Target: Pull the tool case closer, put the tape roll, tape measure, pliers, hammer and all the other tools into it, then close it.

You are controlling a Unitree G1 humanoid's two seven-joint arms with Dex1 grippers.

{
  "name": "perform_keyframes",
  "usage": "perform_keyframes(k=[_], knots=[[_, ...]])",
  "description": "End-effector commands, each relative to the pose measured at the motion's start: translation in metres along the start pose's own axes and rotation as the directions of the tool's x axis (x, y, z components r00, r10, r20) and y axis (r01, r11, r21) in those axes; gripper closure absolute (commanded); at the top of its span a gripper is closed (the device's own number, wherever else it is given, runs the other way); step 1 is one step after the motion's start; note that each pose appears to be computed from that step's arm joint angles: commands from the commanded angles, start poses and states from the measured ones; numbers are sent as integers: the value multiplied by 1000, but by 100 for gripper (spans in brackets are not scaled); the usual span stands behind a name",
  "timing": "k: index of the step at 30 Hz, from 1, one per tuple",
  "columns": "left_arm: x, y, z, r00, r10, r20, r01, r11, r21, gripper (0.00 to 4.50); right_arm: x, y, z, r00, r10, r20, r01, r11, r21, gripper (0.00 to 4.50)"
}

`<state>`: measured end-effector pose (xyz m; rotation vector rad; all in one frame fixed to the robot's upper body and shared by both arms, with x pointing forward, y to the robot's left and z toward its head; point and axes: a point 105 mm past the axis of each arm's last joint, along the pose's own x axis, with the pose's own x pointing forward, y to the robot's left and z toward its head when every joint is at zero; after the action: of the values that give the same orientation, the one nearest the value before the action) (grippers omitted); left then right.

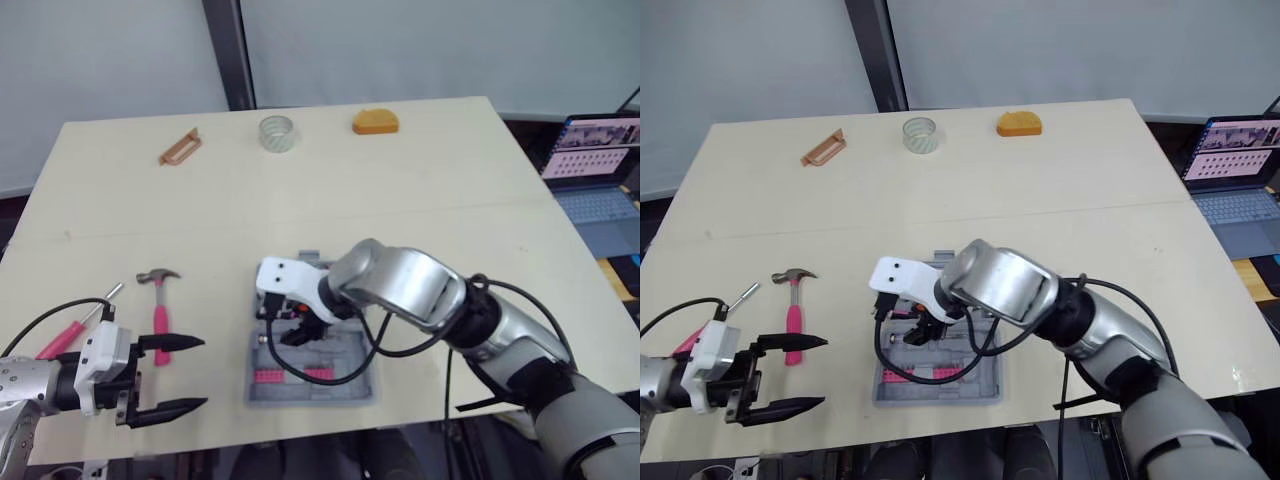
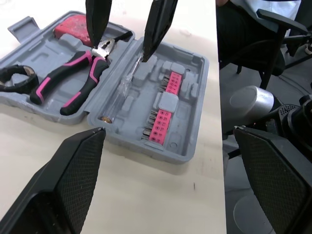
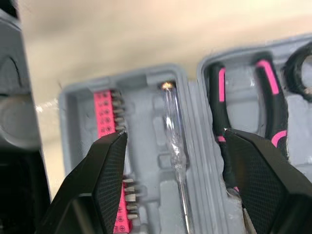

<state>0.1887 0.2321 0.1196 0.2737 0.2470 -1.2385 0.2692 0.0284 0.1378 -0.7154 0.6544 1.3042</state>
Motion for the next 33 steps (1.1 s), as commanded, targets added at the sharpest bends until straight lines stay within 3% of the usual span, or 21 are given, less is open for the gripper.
perform_keyframes(k=[1, 3, 4, 7, 10, 18, 33], knots=[[1, 0, 4, 999, 2, 32, -2, 1000, 8, 0, -2, 5, -2, 993, 30, 113, -27, 999, -34, 170], [1, 0, 3, 999, 1, 37, -2, 1000, 8, 0, 1, 5, -15, 987, 30, 160, -23, 999, -48, 236], [1, 0, 2, 999, 1, 38, -1, 1000, 8, 0, 3, 6, -20, 984, 34, 175, -25, 998, -55, 301], [1, 0, 0, 999, -3, 38, 3, 1000, 8, 0, 9, 12, -25, 960, 51, 275, -33, 997, -72, 440], [1, 1, -1, 999, -2, 41, 2, 1000, 9, 0, 14, 12, -24, 931, 31, 364, -2, 997, -80, 446], [1, 0, 0, 999, -6, 51, 6, 1000, 12, 0, 23, 3, -37, 905, 1, 425, 34, 997, -75, 446], [4, -3, 7, 998, -17, 62, 15, 999, 31, 0, 32, -2, -54, 907, -10, 421, 42, 997, -66, 446]])
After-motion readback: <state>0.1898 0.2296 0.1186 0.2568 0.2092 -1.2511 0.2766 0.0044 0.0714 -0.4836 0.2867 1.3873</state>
